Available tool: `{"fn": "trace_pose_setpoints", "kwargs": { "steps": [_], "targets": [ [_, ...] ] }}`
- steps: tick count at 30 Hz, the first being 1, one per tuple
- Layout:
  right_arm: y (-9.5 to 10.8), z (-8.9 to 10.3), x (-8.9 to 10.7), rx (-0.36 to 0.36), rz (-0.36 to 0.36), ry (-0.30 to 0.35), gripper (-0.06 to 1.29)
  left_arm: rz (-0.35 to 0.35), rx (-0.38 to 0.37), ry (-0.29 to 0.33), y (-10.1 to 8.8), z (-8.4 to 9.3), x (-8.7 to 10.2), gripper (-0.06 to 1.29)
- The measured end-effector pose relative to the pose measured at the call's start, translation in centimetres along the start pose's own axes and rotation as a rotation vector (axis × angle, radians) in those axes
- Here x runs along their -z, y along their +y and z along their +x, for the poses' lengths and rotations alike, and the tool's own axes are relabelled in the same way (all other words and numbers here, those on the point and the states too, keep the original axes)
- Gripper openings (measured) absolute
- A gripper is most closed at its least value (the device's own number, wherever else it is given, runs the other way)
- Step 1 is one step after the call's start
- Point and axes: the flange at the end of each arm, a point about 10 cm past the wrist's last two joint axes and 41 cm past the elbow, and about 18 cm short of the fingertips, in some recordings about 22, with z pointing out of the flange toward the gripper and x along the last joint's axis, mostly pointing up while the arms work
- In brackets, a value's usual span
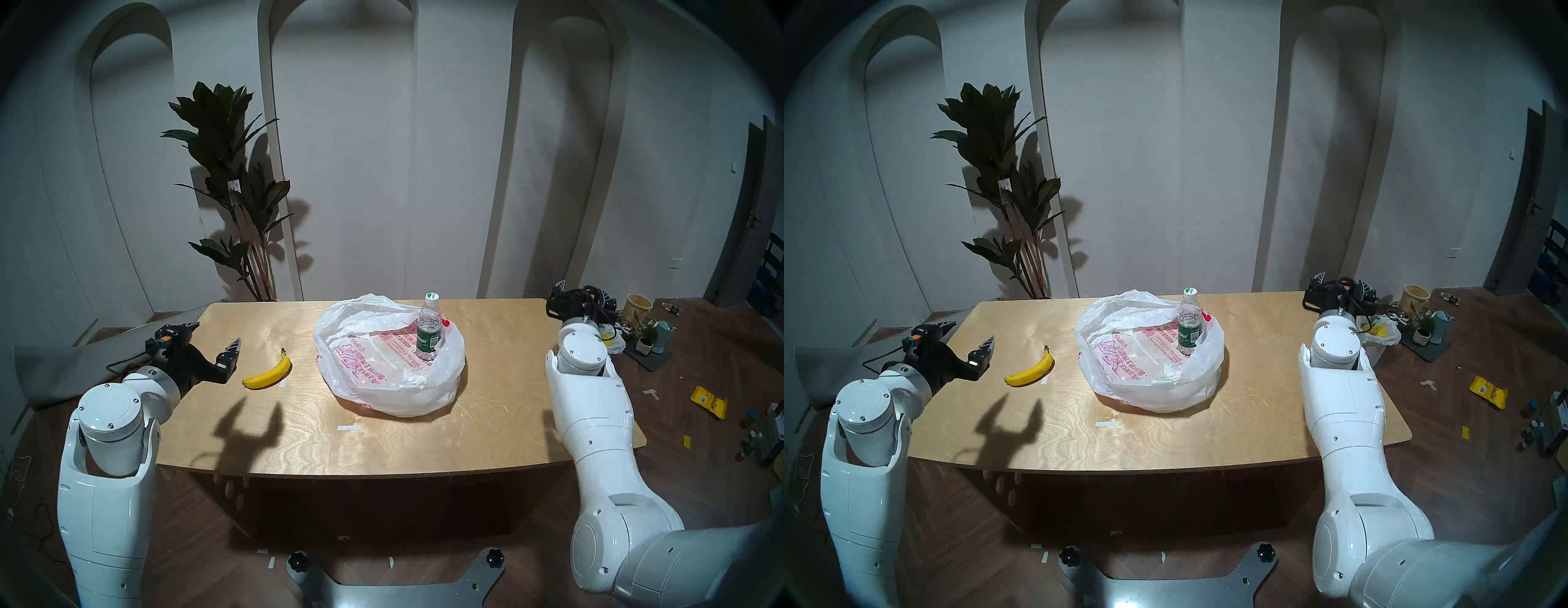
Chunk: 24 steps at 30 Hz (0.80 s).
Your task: Bag the groceries: heavy items first, fragile items on top
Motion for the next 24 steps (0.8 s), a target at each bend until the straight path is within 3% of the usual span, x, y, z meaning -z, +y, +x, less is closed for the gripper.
{"fn": "trace_pose_setpoints", "kwargs": {
  "steps": [13, 24],
  "targets": [
    [-4.8, -4.1, 4.5, 0.048, 0.176, -0.064, 1.23, -0.315, -0.060, -0.036, 2.6, 0.8, -2.0, 1.23],
    [-5.6, -3.7, 6.4, 0.062, 0.242, -0.022, 1.23, -0.533, -0.063, -0.096, 4.1, -0.2, -3.3, 1.23]
  ]
}}
